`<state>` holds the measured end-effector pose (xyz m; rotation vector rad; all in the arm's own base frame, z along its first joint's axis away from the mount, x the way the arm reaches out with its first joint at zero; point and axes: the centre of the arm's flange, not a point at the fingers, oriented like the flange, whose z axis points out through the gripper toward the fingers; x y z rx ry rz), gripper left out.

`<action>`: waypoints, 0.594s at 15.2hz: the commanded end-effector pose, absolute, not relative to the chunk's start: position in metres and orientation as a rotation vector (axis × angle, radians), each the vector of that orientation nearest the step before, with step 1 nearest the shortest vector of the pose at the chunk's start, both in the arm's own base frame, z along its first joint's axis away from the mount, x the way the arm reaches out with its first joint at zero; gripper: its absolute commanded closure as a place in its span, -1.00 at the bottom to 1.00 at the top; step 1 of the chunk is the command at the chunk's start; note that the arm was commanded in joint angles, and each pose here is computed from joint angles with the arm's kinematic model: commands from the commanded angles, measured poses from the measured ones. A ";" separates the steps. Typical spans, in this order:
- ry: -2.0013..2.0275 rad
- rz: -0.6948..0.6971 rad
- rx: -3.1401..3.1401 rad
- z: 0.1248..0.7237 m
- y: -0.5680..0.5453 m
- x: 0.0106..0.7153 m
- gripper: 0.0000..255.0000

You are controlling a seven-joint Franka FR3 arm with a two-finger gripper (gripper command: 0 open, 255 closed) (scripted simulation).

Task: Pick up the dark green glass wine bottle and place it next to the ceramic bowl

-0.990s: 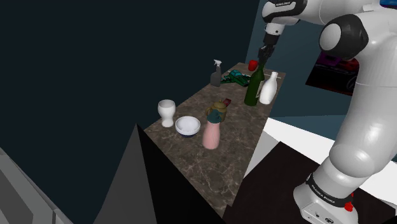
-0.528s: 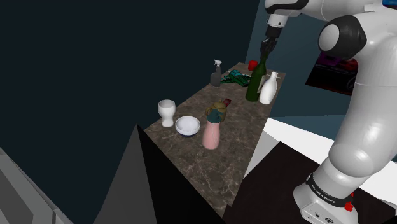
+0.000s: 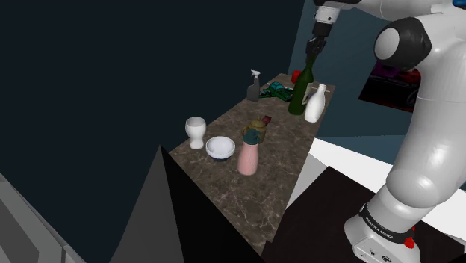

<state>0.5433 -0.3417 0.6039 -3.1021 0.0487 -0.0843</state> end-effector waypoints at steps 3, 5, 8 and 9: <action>0.049 -0.085 -3.102 0.605 -0.291 0.542 1.00; 0.049 -0.085 -3.102 0.605 -0.265 0.541 1.00; 0.049 -0.085 -3.102 0.605 -0.225 0.540 1.00; 0.049 -0.085 -3.102 0.605 -0.212 0.539 1.00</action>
